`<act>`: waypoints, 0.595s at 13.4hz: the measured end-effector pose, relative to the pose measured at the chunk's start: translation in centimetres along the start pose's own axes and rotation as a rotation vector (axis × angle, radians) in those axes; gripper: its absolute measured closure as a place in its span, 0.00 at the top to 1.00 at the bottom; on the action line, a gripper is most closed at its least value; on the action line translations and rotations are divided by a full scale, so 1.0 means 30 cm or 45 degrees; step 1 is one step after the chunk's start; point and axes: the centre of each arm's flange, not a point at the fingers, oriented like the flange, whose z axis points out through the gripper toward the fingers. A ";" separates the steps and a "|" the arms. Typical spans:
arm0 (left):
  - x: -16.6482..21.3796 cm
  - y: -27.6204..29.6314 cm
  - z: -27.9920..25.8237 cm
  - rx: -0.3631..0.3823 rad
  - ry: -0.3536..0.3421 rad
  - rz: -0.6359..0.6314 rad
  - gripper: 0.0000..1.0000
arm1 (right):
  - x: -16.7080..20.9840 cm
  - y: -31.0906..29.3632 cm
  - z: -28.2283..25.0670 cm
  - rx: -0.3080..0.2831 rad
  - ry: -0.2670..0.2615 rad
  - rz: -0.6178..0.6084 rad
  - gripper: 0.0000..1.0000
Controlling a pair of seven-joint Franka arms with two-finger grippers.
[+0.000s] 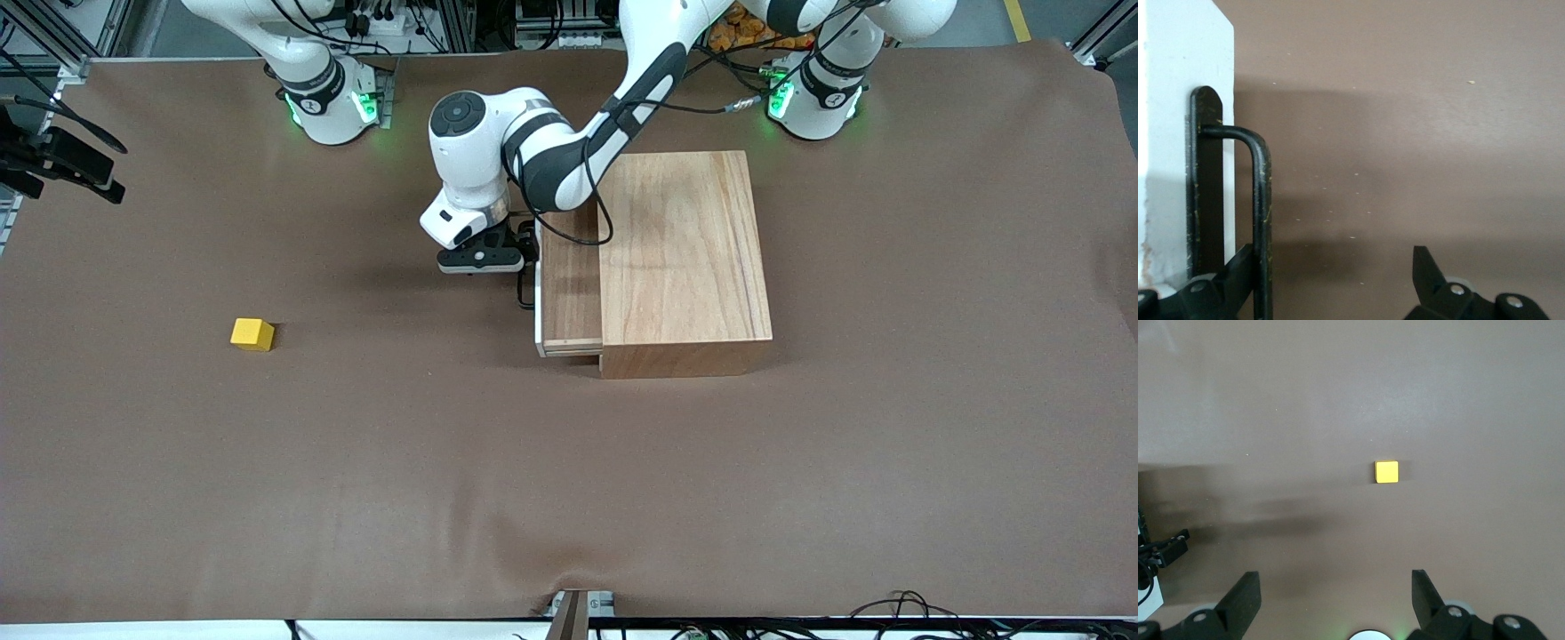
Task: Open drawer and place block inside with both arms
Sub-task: 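Pull the drawer open by its handle with the left gripper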
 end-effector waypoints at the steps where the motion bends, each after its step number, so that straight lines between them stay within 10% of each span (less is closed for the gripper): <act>1: -0.009 0.010 -0.002 -0.014 0.003 0.001 1.00 | 0.000 0.001 0.000 0.000 0.000 0.000 1.00; 8: -0.035 0.072 -0.041 -0.156 0.061 -0.019 1.00 | 0.000 0.001 0.002 0.000 -0.002 0.001 1.00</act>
